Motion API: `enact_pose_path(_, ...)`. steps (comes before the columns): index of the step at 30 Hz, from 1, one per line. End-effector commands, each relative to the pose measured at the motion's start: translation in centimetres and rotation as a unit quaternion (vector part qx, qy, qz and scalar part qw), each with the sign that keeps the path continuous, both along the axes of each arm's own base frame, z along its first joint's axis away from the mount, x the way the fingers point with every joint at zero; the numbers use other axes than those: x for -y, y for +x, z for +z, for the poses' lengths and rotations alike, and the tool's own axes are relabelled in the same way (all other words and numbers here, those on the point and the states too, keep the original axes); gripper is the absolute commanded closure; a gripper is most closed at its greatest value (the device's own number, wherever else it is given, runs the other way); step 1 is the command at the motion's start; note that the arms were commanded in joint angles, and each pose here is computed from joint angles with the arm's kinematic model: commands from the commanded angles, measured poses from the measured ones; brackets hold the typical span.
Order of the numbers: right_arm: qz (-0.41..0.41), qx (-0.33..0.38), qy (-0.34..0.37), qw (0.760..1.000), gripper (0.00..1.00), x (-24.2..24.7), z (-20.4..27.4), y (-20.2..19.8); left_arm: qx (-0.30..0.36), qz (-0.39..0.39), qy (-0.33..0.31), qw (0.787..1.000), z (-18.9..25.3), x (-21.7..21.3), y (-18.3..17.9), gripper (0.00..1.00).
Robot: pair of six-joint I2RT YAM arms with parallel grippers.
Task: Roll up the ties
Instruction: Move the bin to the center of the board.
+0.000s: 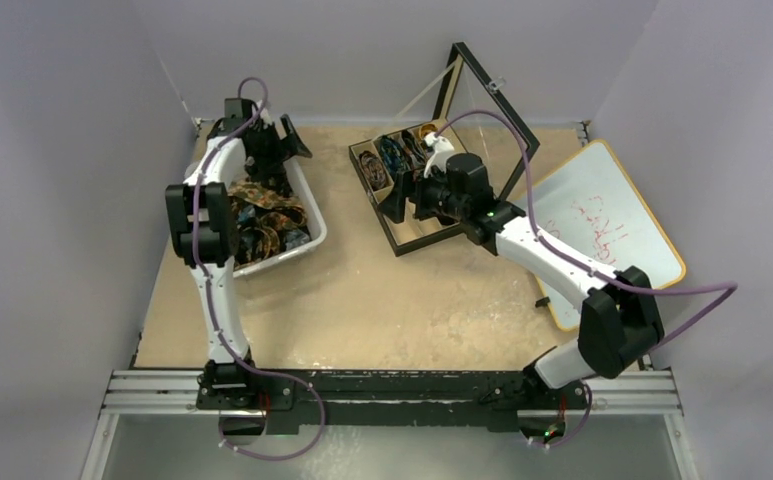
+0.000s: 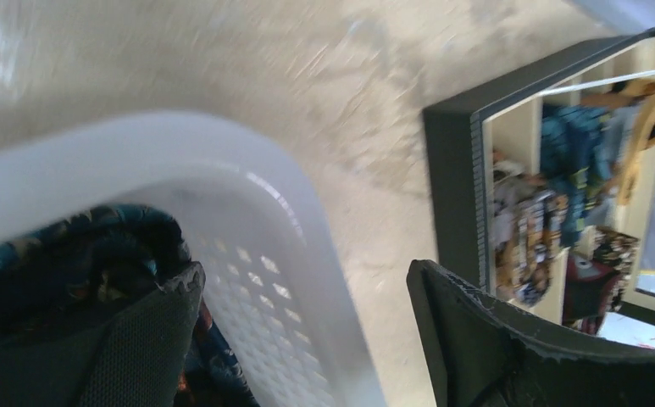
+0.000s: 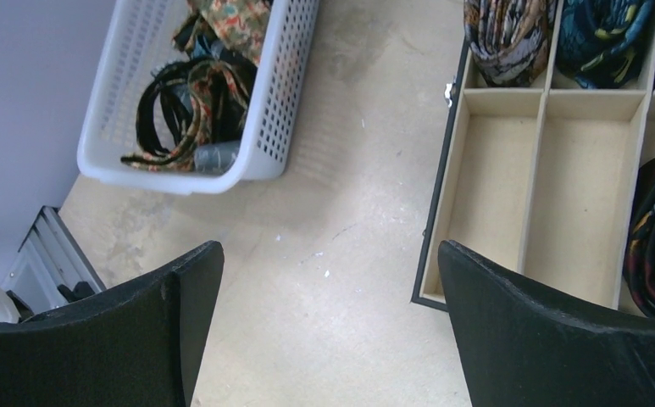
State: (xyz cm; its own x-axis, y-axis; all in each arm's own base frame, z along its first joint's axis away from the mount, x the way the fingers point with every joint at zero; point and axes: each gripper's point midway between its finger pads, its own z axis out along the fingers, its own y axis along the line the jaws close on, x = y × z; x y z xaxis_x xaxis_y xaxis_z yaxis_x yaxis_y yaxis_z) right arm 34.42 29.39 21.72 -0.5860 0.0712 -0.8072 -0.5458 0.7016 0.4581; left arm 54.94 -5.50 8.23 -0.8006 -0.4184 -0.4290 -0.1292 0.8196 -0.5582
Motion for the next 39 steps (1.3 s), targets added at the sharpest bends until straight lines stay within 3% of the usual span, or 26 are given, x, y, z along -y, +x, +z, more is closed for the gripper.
enact_pose_path(1, 0.009, -0.013, -0.014, 1.000, 0.01, -0.4, -1.5, 0.4, 0.083, -0.047, -0.032, 0.995, 5.7, 1.4, 3.5, 0.12)
enact_pose_path(7, 0.033, -0.031, 0.000, 0.999, 0.01, -1.9, -2.5, 0.7, 0.128, -0.065, -0.019, 0.989, 11.3, 1.5, 1.9, 0.11)
enact_pose_path(11, 0.032, -0.028, 0.018, 0.999, 0.01, -2.1, -2.3, 0.5, 0.163, -0.054, -0.008, 0.985, 15.3, 1.6, -4.5, 0.11)
enact_pose_path(19, -0.036, -0.014, 0.056, 0.998, 0.01, -0.1, -0.8, 0.1, 0.126, -0.087, -0.089, 0.984, 13.9, 6.4, -21.5, 0.11)
enact_pose_path(24, -0.079, 0.005, 0.081, 0.994, 0.01, 1.6, 0.2, -0.4, 0.085, -0.065, -0.123, 0.987, 11.2, 7.0, -28.0, 0.11)
enact_pose_path(27, -0.084, 0.005, 0.078, 0.993, 0.01, 1.8, 0.3, -0.5, 0.043, -0.031, -0.100, 0.994, 8.3, 6.1, -29.2, 0.11)
enact_pose_path(32, -0.083, -0.010, 0.068, 0.994, 0.01, 1.7, -0.2, -0.4, 0.003, -0.001, -0.063, 0.998, 5.4, 4.7, -28.2, 0.11)
enact_pose_path(39, -0.092, -0.011, 0.055, 0.994, 0.01, 2.1, -0.2, -0.3, 0.014, 0.026, 0.014, 0.999, 4.3, 2.1, -24.1, 0.10)
